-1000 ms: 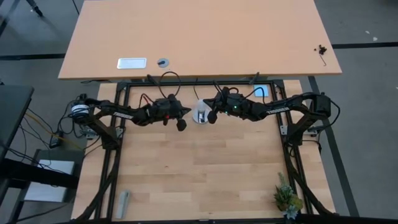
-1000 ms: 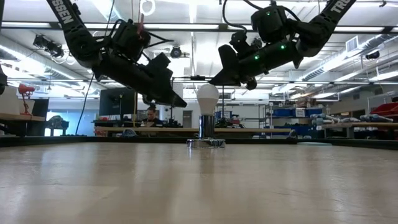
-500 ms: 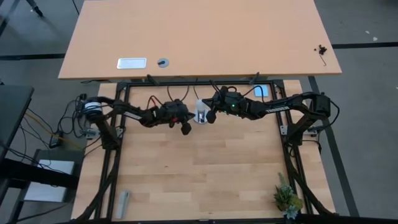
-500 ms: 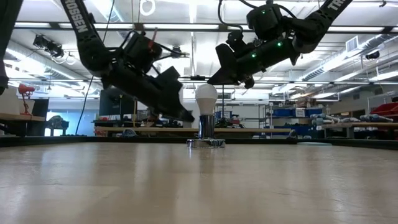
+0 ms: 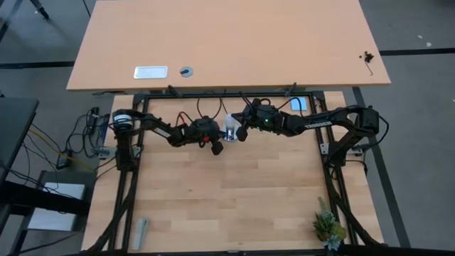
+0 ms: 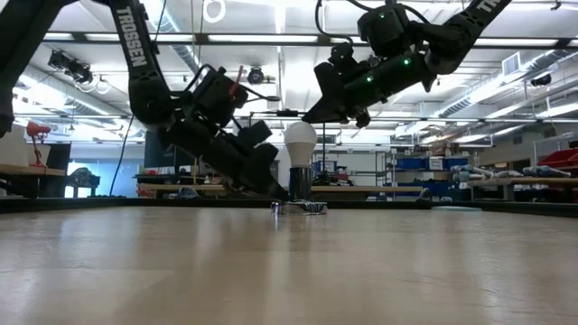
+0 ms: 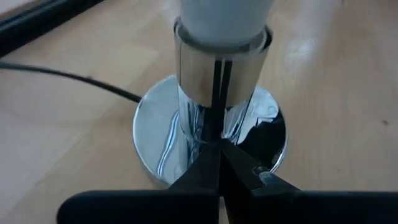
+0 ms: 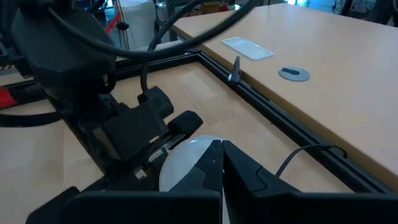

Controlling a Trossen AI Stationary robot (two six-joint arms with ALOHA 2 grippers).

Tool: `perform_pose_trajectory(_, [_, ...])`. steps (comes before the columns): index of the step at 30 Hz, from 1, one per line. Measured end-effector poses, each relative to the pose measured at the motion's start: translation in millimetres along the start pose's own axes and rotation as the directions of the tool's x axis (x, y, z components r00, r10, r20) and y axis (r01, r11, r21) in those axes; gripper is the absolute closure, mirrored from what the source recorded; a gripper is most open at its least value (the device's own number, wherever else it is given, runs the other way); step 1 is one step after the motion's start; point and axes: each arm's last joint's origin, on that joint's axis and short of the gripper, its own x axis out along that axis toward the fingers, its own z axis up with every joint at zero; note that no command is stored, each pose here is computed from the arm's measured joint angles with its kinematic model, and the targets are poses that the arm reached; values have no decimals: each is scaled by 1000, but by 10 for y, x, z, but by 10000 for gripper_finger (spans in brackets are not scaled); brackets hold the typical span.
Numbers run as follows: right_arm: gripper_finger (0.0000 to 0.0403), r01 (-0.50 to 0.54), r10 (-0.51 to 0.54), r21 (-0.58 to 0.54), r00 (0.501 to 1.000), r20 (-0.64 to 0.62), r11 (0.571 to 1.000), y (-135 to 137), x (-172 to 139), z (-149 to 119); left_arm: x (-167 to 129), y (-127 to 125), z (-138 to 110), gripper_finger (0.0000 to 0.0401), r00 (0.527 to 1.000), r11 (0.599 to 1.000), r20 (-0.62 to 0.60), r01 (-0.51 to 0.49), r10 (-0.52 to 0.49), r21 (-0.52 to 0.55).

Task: Screw lightbulb
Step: Insert the lightbulb into the lamp

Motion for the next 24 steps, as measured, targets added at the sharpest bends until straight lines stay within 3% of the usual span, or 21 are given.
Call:
perform_pose_trajectory(13, [377, 0, 0, 4, 1000, 1, 1000, 0, 4, 3, 45, 5, -45, 391, 1000, 1000, 2, -10, 10, 5])
perform_pose_trajectory(24, [362, 2, -2, -6, 1000, -31, 1000, 27, 44, 182, 46, 6, -53, 391, 1000, 1000, -5, -4, 4, 4])
